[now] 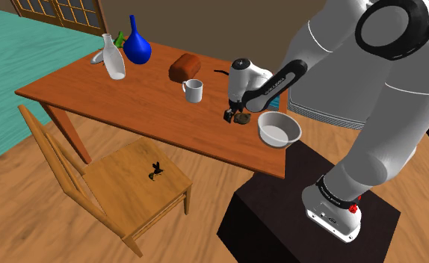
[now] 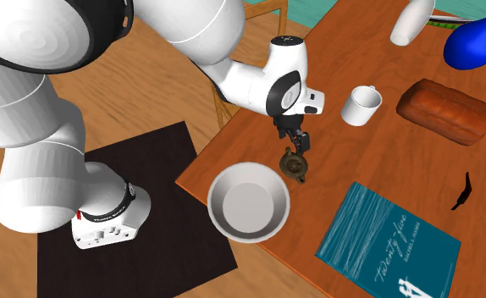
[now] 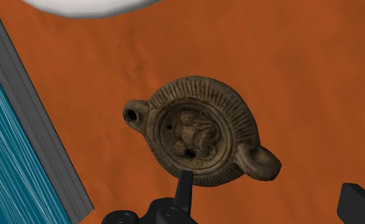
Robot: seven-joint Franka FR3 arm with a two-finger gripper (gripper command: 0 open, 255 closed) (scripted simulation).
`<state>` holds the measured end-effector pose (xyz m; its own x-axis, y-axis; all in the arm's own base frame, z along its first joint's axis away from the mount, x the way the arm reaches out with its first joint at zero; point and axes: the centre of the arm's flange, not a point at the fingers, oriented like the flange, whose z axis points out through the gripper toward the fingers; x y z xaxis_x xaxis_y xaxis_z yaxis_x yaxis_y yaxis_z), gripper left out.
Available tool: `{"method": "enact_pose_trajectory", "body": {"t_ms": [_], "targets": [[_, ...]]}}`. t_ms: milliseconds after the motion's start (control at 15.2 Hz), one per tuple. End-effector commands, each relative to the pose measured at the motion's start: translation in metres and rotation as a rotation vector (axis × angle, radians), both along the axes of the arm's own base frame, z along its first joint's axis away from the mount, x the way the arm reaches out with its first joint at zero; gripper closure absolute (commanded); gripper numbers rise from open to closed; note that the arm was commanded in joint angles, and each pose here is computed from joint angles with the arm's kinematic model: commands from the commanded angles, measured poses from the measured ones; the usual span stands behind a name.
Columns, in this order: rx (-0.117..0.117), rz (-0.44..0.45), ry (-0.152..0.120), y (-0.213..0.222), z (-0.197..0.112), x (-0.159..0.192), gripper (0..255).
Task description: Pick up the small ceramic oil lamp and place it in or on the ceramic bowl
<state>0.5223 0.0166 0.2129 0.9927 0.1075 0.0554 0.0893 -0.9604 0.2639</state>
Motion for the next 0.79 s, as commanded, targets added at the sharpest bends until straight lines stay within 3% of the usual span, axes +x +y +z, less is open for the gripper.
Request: {"method": "enact_pose_trajectory", "body": {"t_ms": [0,330,396,726], "targets": [[0.000,0.000,0.000,-0.0009,-0.0025,-0.0004,0],[0.000,0.000,0.000,-0.0009,-0.0024,-0.0004,0],[0.000,0.000,0.000,-0.0009,-0.0024,-0.0004,255],[0.000,0.000,0.000,-0.0010,-0.0024,-0.0003,255]]}}
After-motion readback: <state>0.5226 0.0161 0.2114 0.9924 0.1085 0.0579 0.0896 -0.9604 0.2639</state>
